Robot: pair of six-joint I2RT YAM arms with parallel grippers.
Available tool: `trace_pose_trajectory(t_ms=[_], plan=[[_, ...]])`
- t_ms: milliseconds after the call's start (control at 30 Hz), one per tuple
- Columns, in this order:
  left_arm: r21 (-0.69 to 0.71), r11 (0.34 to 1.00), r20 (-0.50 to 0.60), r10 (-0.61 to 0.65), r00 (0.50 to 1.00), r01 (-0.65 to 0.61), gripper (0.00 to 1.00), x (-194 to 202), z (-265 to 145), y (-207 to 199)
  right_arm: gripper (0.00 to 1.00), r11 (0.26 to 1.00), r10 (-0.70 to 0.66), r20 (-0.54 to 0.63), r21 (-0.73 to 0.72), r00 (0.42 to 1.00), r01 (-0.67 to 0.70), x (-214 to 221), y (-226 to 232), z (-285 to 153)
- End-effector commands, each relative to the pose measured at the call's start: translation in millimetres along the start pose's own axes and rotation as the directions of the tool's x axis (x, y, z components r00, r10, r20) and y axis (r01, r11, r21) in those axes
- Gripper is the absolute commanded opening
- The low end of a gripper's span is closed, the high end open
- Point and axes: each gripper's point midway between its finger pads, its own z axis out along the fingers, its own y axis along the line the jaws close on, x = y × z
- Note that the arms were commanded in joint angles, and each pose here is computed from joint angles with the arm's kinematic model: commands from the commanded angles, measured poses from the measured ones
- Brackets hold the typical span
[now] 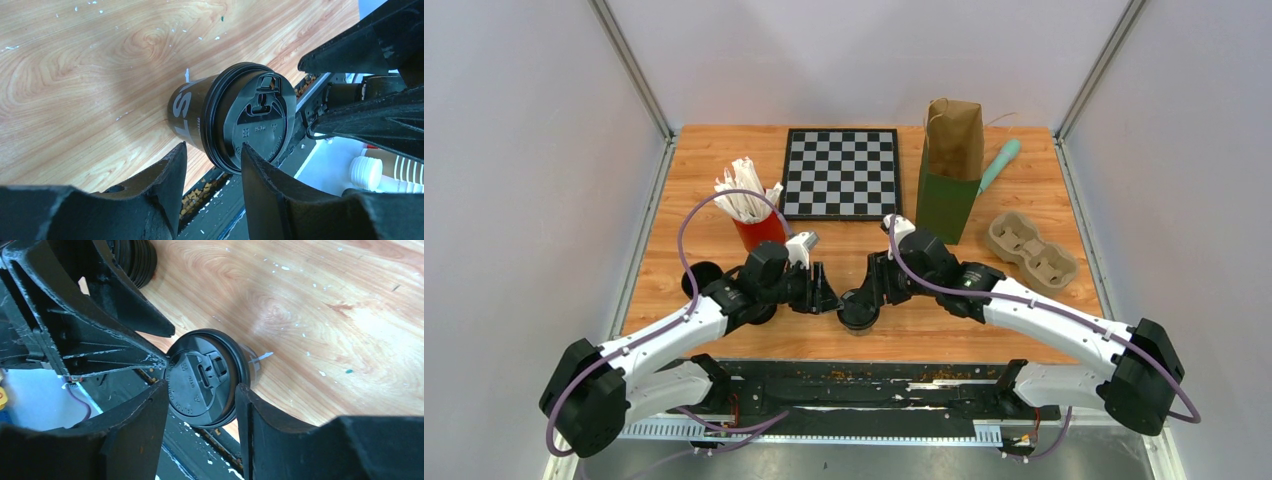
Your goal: Pack the takeout coffee
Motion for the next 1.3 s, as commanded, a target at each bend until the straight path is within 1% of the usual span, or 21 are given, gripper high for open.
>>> trace_pose_trajectory(t_ms=[0, 167, 300, 400, 533, 600, 767, 933, 1067, 1267], plan=[[0.050, 0.998, 0.040, 0.026, 0.999, -0.028, 0.53, -14, 2, -12, 0.53, 0.997, -0.048, 0.041, 0.067, 0.998, 0.045, -17, -6, -9], [0.060, 0.998, 0.042, 0.028, 0.999, -0.030, 0.58, -15, 4, -13, 0.56, 0.997, -0.055, 0.014, 0.060, 0.998, 0.054, -10, -7, -6], [0.069, 0.997, 0.031, 0.023, 0.999, -0.025, 0.60, -12, 8, -12, 0.63, 0.996, -0.059, -0.007, 0.069, 0.998, 0.059, -5, -11, -1], [0.089, 0.996, 0.030, 0.024, 0.999, -0.026, 0.61, -12, 13, -13, 0.63, 0.996, -0.066, -0.010, 0.062, 0.998, 0.066, -3, -12, 3], [0.079, 0.997, 0.014, 0.017, 1.000, -0.018, 0.60, -8, 20, -7, 0.63, 0.994, -0.069, -0.039, 0.083, 0.997, 0.072, 4, -19, 11], [0.065, 0.998, 0.004, 0.019, 1.000, -0.019, 0.57, -6, 24, -2, 0.63, 0.993, -0.071, -0.053, 0.095, 0.996, 0.076, 9, -24, 15], [-0.014, 1.000, -0.009, 0.018, 1.000, -0.018, 0.50, 1, 27, 17, 0.59, 0.991, -0.060, -0.087, 0.117, 0.994, 0.070, 22, -34, 21], [-0.034, 0.999, -0.040, 0.019, 0.999, -0.020, 0.44, 10, 29, 26, 0.54, 0.992, -0.055, -0.058, 0.113, 0.997, 0.061, 15, -31, 14], [-0.037, 0.999, -0.046, 0.023, 0.999, -0.024, 0.43, 11, 30, 27, 0.53, 0.993, -0.047, -0.026, 0.105, 0.999, 0.049, 6, -28, 6], [-0.045, 0.999, -0.047, 0.020, 0.999, -0.022, 0.43, 13, 28, 28, 0.47, 0.996, -0.034, -0.001, 0.087, 0.999, 0.034, 0, -21, -6]])
